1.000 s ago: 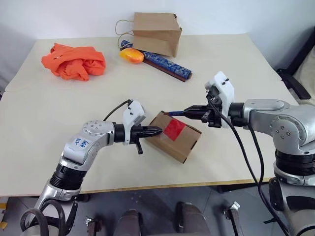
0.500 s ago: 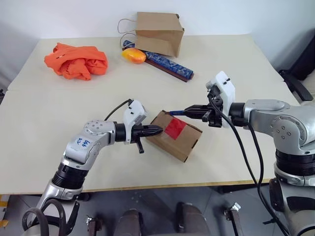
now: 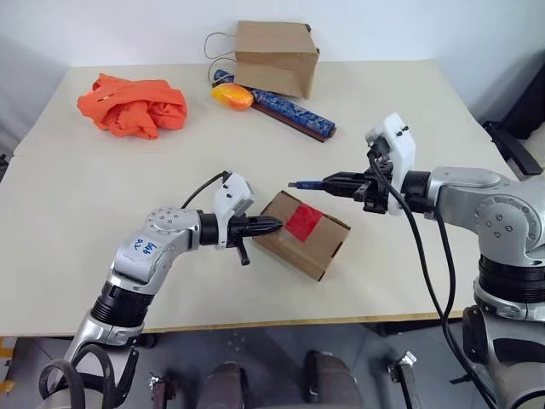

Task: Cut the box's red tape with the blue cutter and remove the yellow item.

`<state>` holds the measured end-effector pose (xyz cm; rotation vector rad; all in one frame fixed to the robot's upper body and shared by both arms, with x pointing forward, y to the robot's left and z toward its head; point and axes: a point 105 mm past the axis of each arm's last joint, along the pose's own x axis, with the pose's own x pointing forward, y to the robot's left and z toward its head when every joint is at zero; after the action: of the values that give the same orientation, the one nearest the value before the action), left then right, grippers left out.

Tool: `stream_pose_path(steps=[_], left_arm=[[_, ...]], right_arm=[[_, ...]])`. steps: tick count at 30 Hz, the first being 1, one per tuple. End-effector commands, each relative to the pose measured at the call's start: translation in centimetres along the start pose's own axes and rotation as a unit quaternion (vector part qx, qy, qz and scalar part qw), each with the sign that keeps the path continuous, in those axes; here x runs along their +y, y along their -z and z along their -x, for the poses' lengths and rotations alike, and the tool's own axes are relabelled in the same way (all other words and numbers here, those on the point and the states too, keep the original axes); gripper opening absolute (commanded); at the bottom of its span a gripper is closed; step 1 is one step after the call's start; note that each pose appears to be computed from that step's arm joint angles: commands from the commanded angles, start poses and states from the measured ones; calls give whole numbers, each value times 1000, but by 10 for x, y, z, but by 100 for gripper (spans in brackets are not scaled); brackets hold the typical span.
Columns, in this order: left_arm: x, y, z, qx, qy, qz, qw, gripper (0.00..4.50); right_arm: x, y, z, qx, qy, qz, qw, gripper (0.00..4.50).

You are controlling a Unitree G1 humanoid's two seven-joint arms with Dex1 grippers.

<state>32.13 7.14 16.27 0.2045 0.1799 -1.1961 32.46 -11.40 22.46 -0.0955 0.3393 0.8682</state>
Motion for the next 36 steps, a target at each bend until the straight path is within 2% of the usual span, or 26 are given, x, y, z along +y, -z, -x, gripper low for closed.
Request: stream_pose_path(steps=[1,10,18,30,34,36], left_arm=[[3,-1,0,5,-5,-8,1000,0],[4,0,-1,7,-10,-10,1000,0],[3,1,-3,8,-9,-10,1000,0],[3,3,-6,7,-8,-10,1000,0],[4,3,-6,7,-8,-10,1000,0],[4,3,-7,6,-8,-10,1000,0]], right_arm=[[2,-1,4,-1,1,21,1000,14],[0,3,8,10,3,25,1000,14],[1,-22,12,-30,6,32,999,14],[2,10,9,23,0,19,1000,14],[2,11,10,25,1,21,999,14],[1,2,12,9,7,27,1000,14]])
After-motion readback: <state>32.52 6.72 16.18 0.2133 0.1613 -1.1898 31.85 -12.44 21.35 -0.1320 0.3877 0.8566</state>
